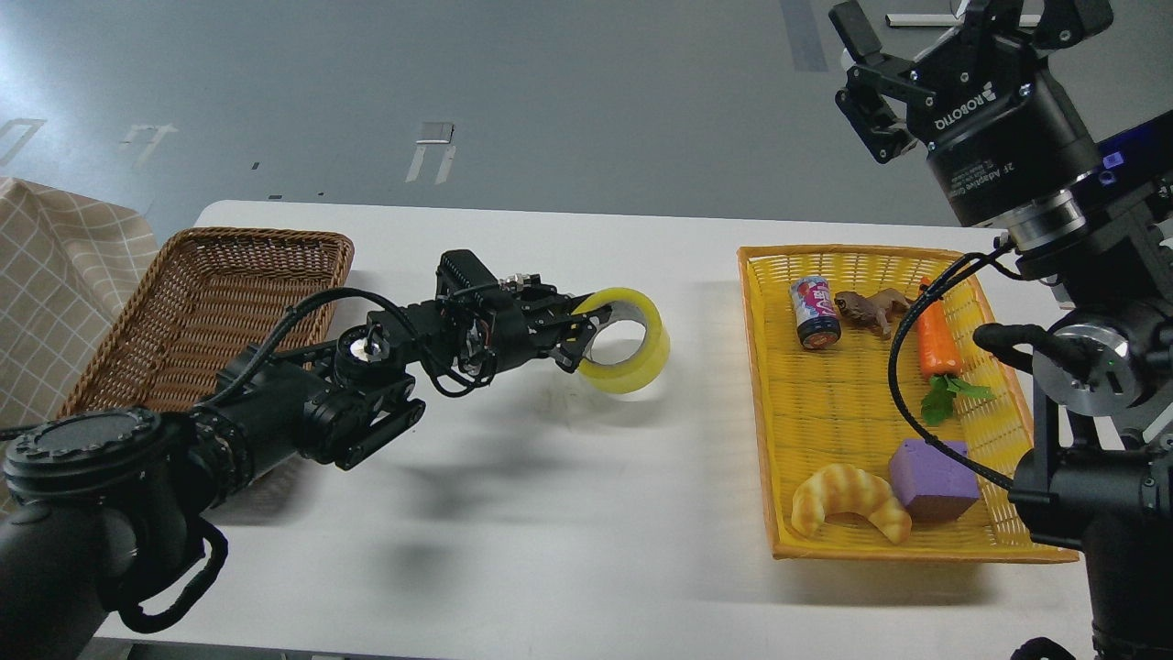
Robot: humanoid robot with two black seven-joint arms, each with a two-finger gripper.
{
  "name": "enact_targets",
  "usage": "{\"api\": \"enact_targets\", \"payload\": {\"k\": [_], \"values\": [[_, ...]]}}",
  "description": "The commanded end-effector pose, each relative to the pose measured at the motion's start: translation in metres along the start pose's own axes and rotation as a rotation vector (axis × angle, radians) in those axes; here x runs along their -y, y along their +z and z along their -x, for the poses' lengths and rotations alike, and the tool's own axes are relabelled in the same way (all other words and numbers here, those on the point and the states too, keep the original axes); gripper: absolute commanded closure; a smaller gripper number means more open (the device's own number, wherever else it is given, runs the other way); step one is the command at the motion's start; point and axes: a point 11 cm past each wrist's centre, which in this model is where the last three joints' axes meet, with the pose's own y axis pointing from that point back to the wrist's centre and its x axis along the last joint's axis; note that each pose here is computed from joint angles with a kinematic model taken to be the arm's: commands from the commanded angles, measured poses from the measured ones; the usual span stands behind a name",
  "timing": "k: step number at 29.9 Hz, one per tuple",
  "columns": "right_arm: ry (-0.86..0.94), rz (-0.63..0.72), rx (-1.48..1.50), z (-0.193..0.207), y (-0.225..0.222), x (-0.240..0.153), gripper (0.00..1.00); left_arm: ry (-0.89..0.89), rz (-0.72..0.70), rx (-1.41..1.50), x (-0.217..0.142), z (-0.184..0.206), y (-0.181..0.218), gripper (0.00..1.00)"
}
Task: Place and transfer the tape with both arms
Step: 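Lift the tape with the left gripper and carry it over the wicker basket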
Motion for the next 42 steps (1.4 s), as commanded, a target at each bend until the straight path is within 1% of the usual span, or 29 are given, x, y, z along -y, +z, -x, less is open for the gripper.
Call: {"api": "enact_targets", "payload": {"k": [1, 3, 7, 11, 15, 17, 21, 23, 27, 29, 31, 32, 34, 37, 38, 42], "values": [[0.0, 0.0, 0.0, 0.0, 0.0, 0.0, 0.0, 0.03, -0.023, 0.034, -0.002, -0.027, -0.015, 0.97], [0.001, 0.001, 0.001, 0.0, 0.0, 0.0, 0.0, 0.046, -0.063, 0.074, -0.014, -0.046, -0.037, 0.97], [0.001, 0.002, 0.001, 0.0, 0.001, 0.0, 0.0, 0.058, -0.112, 0.108, -0.03, -0.063, -0.061, 0.97], [0.002, 0.003, 0.002, -0.001, 0.001, 0.0, 0.0, 0.035, -0.238, 0.142, -0.079, -0.072, -0.113, 0.97], [0.006, 0.006, 0.004, -0.001, 0.003, -0.001, 0.0, 0.029, -0.307, 0.165, -0.109, -0.081, -0.139, 0.97], [0.007, 0.007, 0.005, -0.002, 0.003, -0.002, 0.0, 0.017, -0.359, 0.176, -0.135, -0.083, -0.157, 0.97], [0.007, 0.007, 0.005, -0.002, 0.003, -0.002, 0.0, 0.002, -0.426, 0.179, -0.168, -0.085, -0.177, 0.97], [0.006, 0.006, 0.004, -0.001, 0.003, -0.002, 0.0, -0.012, -0.482, 0.182, -0.196, -0.084, -0.192, 0.96], [0.007, 0.007, 0.005, -0.002, 0.003, -0.002, 0.0, -0.075, -0.534, 0.198, -0.229, -0.072, -0.205, 0.96], [0.007, 0.007, 0.005, -0.002, 0.003, -0.002, 0.0, -0.141, -0.574, 0.212, -0.256, -0.06, -0.215, 0.96], [0.005, 0.008, 0.005, -0.001, 0.003, -0.002, 0.0, -0.171, -0.604, 0.199, -0.275, -0.051, -0.22, 0.96], [0.005, 0.008, 0.005, -0.001, 0.003, -0.002, 0.0, -0.171, -0.604, 0.199, -0.275, -0.05, -0.22, 0.96], [0.005, 0.008, 0.005, -0.001, 0.003, -0.002, 0.0, -0.226, -0.631, 0.153, -0.298, -0.021, -0.22, 0.96], [0.003, 0.012, 0.007, 0.0, 0.005, -0.002, 0.0, -0.259, -0.657, 0.114, -0.312, 0.0, -0.22, 0.96], [0.003, 0.012, 0.007, 0.0, 0.005, -0.002, 0.0, -0.259, -0.657, 0.114, -0.312, 0.0, -0.22, 0.96], [0.001, 0.012, 0.007, 0.0, 0.005, -0.002, 0.0, -0.322, -0.694, 0.087, -0.332, 0.031, -0.22, 0.96]]}}
